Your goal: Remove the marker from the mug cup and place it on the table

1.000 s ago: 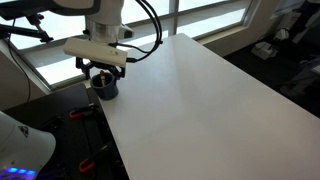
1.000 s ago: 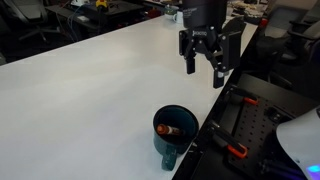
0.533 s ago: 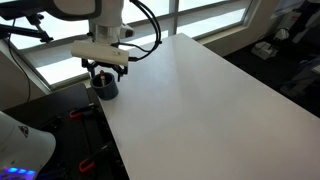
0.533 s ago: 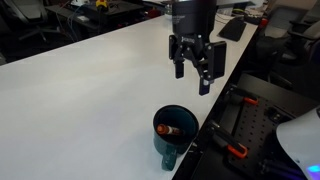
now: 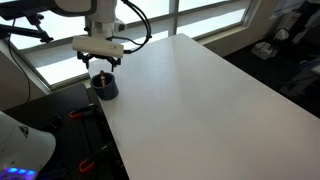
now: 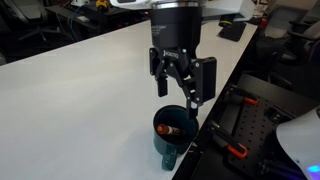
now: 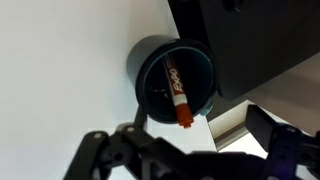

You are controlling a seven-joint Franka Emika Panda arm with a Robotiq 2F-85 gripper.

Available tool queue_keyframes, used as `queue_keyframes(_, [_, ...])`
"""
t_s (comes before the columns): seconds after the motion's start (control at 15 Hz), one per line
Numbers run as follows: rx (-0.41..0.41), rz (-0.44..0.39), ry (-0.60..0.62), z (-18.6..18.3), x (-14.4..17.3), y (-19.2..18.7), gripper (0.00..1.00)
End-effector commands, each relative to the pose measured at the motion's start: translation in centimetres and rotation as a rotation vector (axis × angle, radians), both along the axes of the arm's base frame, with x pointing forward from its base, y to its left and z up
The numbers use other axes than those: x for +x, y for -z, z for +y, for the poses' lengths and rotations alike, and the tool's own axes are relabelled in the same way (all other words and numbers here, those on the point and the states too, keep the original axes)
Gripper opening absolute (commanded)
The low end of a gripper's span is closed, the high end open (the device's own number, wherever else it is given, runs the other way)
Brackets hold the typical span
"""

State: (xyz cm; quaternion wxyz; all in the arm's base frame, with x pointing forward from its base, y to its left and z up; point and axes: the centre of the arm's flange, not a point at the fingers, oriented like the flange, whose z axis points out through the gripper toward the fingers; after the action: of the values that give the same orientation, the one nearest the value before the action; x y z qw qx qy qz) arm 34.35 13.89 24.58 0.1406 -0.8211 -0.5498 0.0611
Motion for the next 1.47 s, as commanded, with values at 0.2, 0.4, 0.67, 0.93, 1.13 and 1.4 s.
queue_keyframes(0.2, [-0.008,0.017,-0.056,2.1,-0.5,1.8,1.00])
queue_keyframes(0.4, [-0.015,0.035,-0.057,2.2,-0.6,2.5,1.00])
queue_keyframes(0.67, [-0.021,0.053,-0.053,2.0,-0.5,3.2,0.74])
queue_keyframes(0.93, [-0.023,0.063,-0.051,1.8,-0.4,3.6,0.42])
queue_keyframes(1.13, [-0.021,0.065,-0.050,1.8,-0.2,3.6,0.20])
queue_keyframes(1.4, [-0.023,0.056,-0.049,1.6,0.0,3.8,0.63])
